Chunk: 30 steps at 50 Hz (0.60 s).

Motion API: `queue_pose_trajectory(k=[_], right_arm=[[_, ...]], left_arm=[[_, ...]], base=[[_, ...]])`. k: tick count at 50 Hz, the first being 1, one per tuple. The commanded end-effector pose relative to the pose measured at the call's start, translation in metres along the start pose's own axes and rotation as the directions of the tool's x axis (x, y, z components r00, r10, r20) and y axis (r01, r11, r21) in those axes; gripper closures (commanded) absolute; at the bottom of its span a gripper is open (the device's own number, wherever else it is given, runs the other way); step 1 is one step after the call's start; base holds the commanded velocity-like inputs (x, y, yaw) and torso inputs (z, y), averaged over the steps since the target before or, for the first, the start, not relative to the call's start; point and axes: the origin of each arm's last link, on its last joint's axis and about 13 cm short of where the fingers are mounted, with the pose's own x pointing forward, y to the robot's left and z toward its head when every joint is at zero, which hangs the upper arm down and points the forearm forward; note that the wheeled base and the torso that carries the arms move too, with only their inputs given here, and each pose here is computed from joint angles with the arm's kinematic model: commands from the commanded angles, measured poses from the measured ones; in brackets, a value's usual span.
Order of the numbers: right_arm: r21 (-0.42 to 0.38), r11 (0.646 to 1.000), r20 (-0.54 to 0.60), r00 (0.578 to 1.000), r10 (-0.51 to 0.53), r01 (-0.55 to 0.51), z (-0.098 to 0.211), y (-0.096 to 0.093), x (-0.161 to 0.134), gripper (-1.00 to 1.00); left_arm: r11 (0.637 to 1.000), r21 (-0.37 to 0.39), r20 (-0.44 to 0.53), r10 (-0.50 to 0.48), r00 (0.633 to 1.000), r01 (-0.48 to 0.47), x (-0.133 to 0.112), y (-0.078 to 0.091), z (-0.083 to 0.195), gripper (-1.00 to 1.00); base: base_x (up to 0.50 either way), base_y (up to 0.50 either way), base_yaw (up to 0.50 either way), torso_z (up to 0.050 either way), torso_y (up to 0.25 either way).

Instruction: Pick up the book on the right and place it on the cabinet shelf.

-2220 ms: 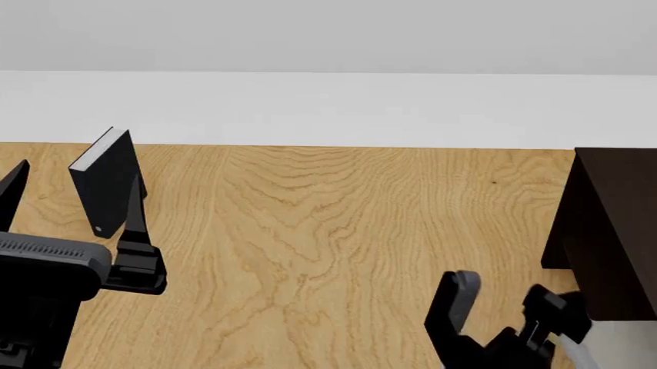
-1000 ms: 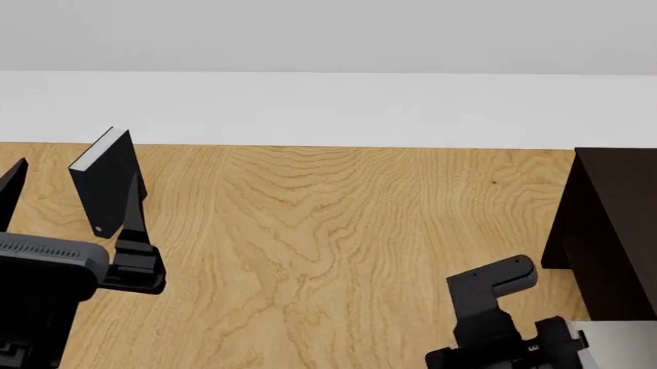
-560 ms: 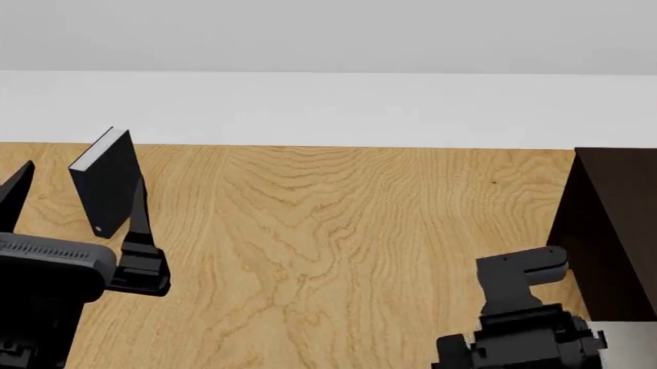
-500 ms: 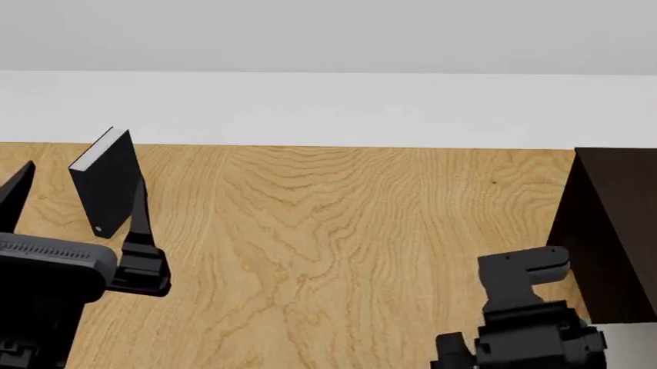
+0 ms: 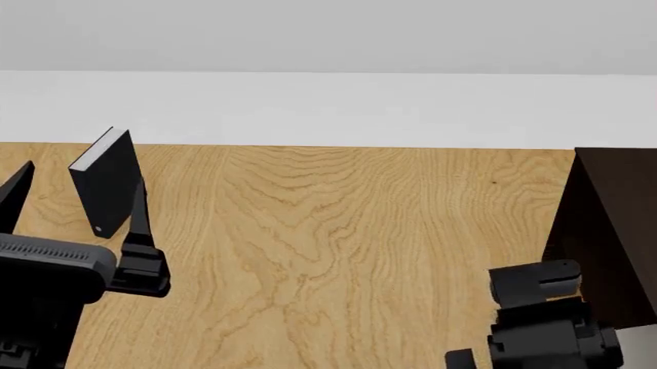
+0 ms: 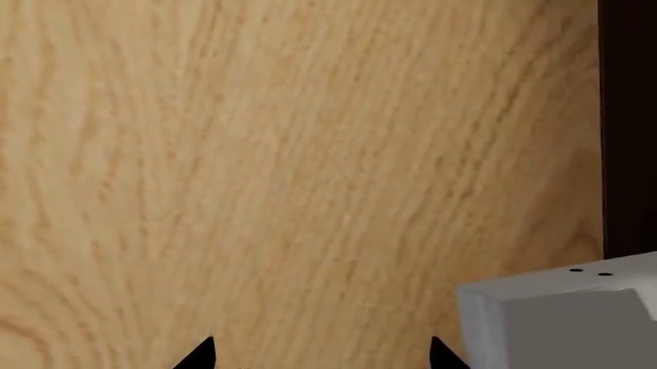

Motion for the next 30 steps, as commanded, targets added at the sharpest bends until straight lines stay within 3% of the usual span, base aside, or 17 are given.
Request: queue_pose_trajectory(k=[1, 15, 18, 26, 30], right_arm=[[0.030, 0.998, -0.001, 0.999, -0.046, 0.046, 0.001, -0.013, -0.005, -1.00], [0.068, 0.987, 0.014, 0.989, -0.145, 0.144, 0.003, -0.025, -0.006, -1.00], [0.054, 0.973, 0.040, 0.973, -0.228, 0.226, 0.008, -0.030, -0.010, -1.00], [0.034, 0.955, 0.065, 0.953, -0.295, 0.294, 0.007, -0.035, -0.008, -1.00], [0.059, 0.927, 0.108, 0.921, -0.375, 0.371, 0.011, -0.043, -0.011, -1.00]], left_arm=[[1.000, 0.001, 0.001, 0.001, 1.000, -0.001, 0.000, 0.000, -0.001, -1.00], [1.000, 0.010, -0.002, 0.000, 1.000, 0.000, 0.001, -0.001, -0.002, -1.00], [1.000, 0.009, -0.002, 0.001, 1.000, -0.001, 0.001, 0.000, -0.002, -1.00], [1.000, 0.013, 0.000, 0.000, 1.000, 0.000, 0.000, -0.001, -0.001, -1.00], [1.000, 0.018, -0.003, -0.002, 1.000, 0.002, 0.001, -0.002, -0.004, -1.00]], base=[[0.00, 0.00, 0.00, 0.000, 0.000], [0.00, 0.00, 0.00, 0.000, 0.000], [0.00, 0.00, 0.00, 0.000, 0.000], [0.00, 0.00, 0.00, 0.000, 0.000], [0.00, 0.00, 0.00, 0.000, 0.000]])
